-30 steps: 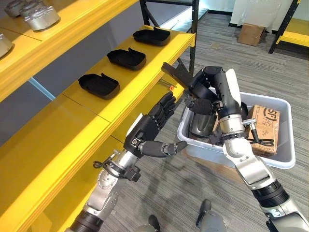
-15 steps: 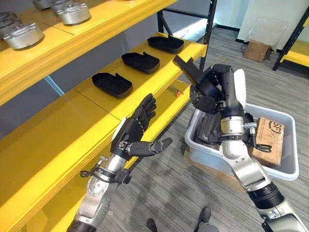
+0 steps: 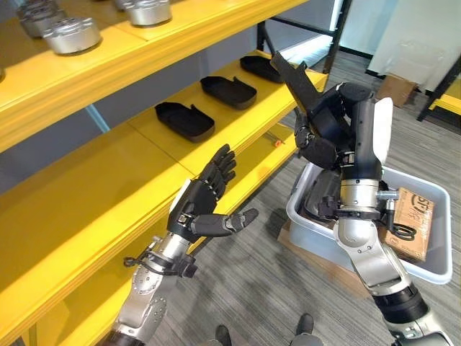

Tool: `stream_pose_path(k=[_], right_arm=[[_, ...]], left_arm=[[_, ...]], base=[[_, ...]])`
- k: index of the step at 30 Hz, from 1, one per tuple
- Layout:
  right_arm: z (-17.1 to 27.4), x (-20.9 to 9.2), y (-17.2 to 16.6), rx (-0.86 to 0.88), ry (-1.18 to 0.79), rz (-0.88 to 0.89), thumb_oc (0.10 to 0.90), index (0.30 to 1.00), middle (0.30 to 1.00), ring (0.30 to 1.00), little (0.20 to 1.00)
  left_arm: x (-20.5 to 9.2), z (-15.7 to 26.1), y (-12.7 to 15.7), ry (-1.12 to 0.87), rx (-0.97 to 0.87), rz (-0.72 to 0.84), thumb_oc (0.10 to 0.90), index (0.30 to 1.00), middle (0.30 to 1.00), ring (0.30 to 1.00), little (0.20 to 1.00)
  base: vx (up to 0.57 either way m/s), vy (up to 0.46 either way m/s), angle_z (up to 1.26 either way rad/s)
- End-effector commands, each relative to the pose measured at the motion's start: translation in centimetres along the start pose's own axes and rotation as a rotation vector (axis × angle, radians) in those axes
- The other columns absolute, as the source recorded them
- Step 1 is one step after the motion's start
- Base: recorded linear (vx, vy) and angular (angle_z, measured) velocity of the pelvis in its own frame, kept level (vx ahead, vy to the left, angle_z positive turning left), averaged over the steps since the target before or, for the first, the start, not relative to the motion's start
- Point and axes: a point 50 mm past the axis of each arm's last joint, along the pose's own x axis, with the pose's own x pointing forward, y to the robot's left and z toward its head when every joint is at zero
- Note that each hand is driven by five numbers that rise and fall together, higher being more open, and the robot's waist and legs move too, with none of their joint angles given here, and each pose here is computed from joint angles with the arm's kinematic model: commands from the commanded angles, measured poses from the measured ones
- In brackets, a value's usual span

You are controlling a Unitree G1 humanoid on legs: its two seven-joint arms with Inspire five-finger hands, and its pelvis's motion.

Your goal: Move parts from the plastic box to the shelf.

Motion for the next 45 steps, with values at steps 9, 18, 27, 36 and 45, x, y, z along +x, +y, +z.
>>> stream_pose_path(k=[9,18,27,36,45], right_arm=[[5.3,1.3,-2.6,0.069,-0.364,-0.072,0.400,0.300,0.300,0.300,0.300],[6.6,1.9,-0.3,0.222,-0.378,0.072,0.400,0.300,0.300,0.300,0.300],[7.7,2.6,2.3,0.290,-0.355,0.157,0.400,0.300,0.300,0.300,0.300],[6.2,2.8,2.6,0.193,-0.304,0.129,0.400,0.300,0.300,0.300,0.300],[5.9,3.2,2.8,0.155,-0.298,0.135,0.400,0.300,0.300,0.300,0.300]], left_arm=[[2.7,4.9,-1.6,-0.244,-0.002,-0.122,0.900,1.000,1.000,1.000,1.000],[1.2,5.0,-0.2,-0.234,0.037,0.009,0.900,1.000,1.000,1.000,1.000],[0.0,4.4,0.5,-0.201,0.062,0.074,0.900,1.000,1.000,1.000,1.000],[0.9,3.6,-0.1,-0.206,0.020,-0.003,0.900,1.000,1.000,1.000,1.000],[0.7,2.8,0.1,-0.206,-0.002,0.040,0.900,1.000,1.000,1.000,1.000]], base=[[0.04,-0.084,0.89],[0.02,-0.148,0.19],[0.02,-0.098,0.20],[0.01,0.079,0.97],[0.14,0.293,0.08]])
